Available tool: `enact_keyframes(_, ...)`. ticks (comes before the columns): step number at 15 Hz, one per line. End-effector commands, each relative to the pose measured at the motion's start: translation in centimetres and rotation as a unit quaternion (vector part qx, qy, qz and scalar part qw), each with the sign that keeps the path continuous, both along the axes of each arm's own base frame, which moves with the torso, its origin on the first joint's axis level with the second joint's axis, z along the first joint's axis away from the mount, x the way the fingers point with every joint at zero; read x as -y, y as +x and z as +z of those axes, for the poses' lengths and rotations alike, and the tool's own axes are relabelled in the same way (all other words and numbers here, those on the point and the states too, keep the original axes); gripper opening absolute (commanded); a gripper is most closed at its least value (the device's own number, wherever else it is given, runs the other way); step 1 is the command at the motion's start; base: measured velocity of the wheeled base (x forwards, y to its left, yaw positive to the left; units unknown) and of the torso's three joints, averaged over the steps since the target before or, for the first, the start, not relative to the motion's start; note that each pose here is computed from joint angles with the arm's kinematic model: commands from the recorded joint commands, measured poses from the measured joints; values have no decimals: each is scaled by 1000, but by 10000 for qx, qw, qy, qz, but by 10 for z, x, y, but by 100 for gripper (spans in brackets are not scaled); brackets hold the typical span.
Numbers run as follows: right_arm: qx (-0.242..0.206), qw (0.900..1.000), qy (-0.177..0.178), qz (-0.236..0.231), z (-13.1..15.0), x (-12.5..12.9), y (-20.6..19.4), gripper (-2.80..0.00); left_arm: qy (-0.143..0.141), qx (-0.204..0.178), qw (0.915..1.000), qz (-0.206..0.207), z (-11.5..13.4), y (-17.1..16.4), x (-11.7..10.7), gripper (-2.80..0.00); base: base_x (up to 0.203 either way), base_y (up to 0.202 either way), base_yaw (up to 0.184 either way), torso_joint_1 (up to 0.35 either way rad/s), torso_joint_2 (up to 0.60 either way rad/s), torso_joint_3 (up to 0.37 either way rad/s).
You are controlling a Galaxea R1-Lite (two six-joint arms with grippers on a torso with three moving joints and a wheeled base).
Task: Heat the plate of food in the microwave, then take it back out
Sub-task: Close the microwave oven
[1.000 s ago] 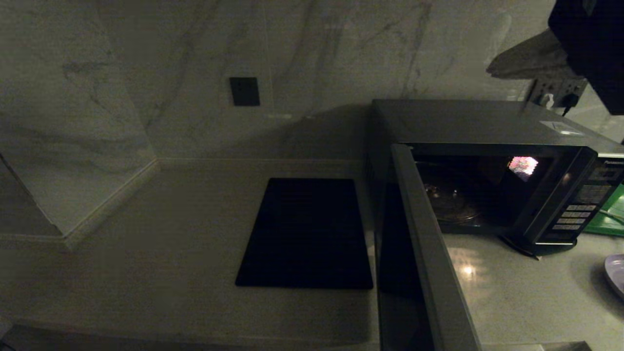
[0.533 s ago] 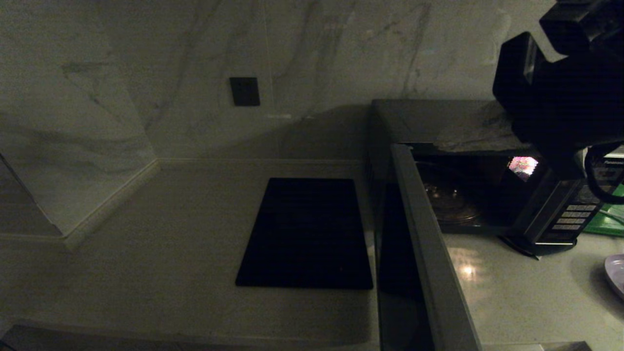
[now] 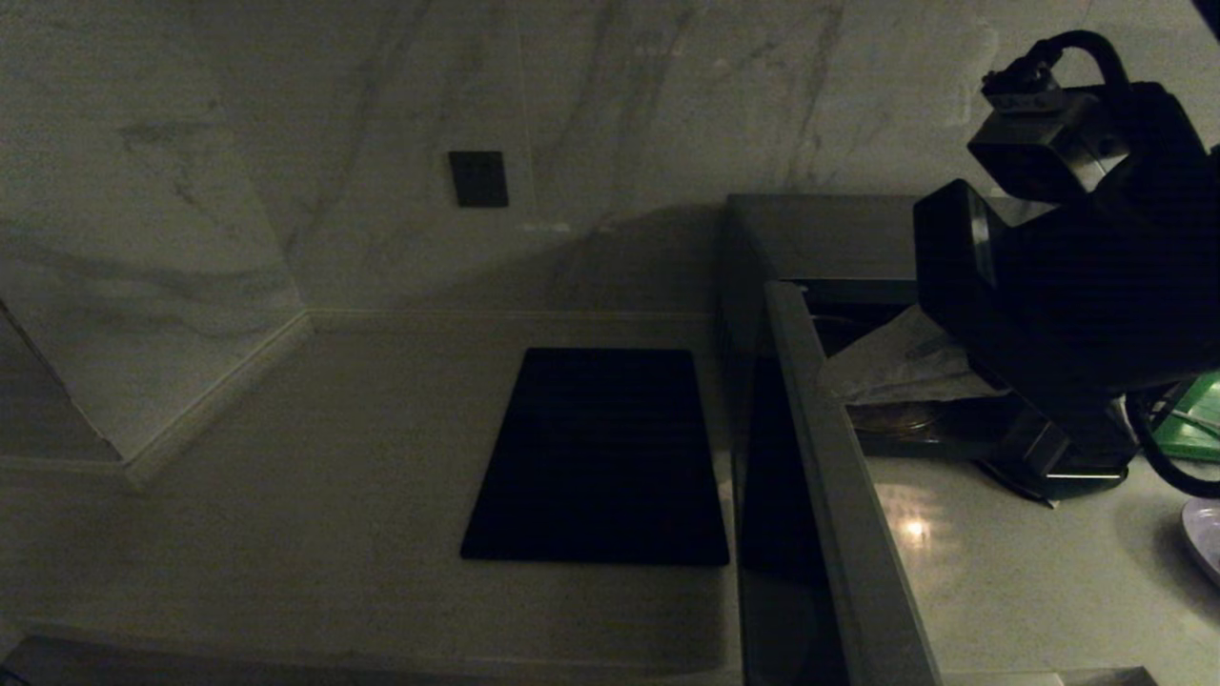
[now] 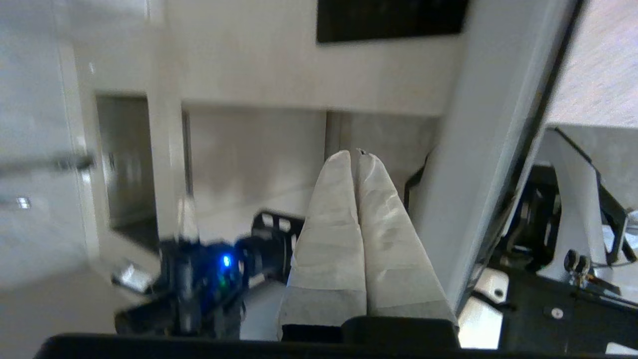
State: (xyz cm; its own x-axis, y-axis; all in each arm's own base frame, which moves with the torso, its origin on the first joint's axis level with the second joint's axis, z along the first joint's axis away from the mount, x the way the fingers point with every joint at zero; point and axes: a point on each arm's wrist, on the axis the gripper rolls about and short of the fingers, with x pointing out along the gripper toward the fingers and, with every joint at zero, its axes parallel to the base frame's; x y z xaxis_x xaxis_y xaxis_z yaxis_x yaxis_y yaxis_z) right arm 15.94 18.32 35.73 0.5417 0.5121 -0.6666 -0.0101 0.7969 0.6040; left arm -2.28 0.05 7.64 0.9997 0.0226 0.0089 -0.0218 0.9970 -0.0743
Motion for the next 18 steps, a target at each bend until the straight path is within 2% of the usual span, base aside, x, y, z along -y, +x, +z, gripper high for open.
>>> enact_keyframes(1,-163,9995,-167,207,-10,-16,0,-280,-5,1,10000,2,0,0,0,-280,0,0,0,0,0,0)
enact_keyframes(4,-404,9977,-445,312,-23,-30,2,-280,-5,-4,10000,2,0,0,0,-280,0,0,0,0,0,0)
enact_keyframes(9,-743,9947,-689,159,-37,-38,8,-280,-5,-6,10000,2,0,0,0,-280,0,0,0,0,0,0)
enact_keyframes(18,-880,9906,-1032,-192,-51,-43,14,-280,-5,-6,10000,2,0,0,0,-280,0,0,0,0,0,0)
